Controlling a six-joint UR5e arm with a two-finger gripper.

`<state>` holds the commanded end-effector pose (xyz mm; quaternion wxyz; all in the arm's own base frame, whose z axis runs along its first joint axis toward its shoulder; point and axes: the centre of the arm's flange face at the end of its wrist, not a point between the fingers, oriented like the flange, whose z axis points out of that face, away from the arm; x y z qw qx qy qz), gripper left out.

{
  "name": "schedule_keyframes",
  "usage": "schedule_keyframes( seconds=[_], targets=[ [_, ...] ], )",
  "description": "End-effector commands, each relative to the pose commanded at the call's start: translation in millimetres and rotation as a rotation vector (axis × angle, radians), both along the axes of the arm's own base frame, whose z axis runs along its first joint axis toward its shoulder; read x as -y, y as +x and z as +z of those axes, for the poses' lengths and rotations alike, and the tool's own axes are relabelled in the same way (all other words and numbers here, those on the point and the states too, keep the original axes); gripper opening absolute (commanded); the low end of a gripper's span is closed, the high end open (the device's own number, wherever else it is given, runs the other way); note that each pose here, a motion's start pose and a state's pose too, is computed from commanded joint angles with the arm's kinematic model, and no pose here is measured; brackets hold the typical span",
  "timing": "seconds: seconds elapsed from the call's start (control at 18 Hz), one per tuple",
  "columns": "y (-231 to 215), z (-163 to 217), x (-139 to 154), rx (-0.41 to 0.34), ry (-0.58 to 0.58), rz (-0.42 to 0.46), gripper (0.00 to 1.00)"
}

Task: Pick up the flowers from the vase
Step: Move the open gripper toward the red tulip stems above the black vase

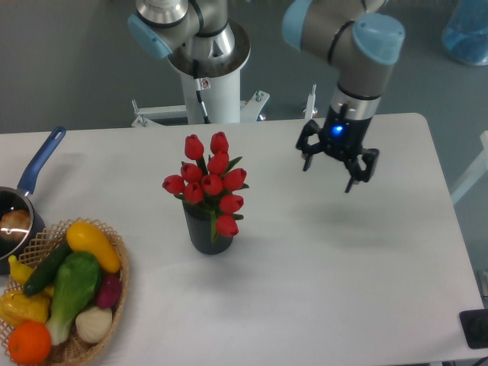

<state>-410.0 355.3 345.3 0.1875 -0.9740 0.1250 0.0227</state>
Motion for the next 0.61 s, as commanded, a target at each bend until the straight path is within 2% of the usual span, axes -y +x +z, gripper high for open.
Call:
schedule_keyframes(
  seconds=[0.17,0.33,0.61],
  targets=[
    [16.9,7.8,-2.1,0.029,0.078,-0.012,1.00],
    [30.1,13.4,-13.6,0.152,0.286,-0.021,1.00],
    [44.9,13.8,-14.1,0.248,0.312,-0.026,1.00]
  ],
)
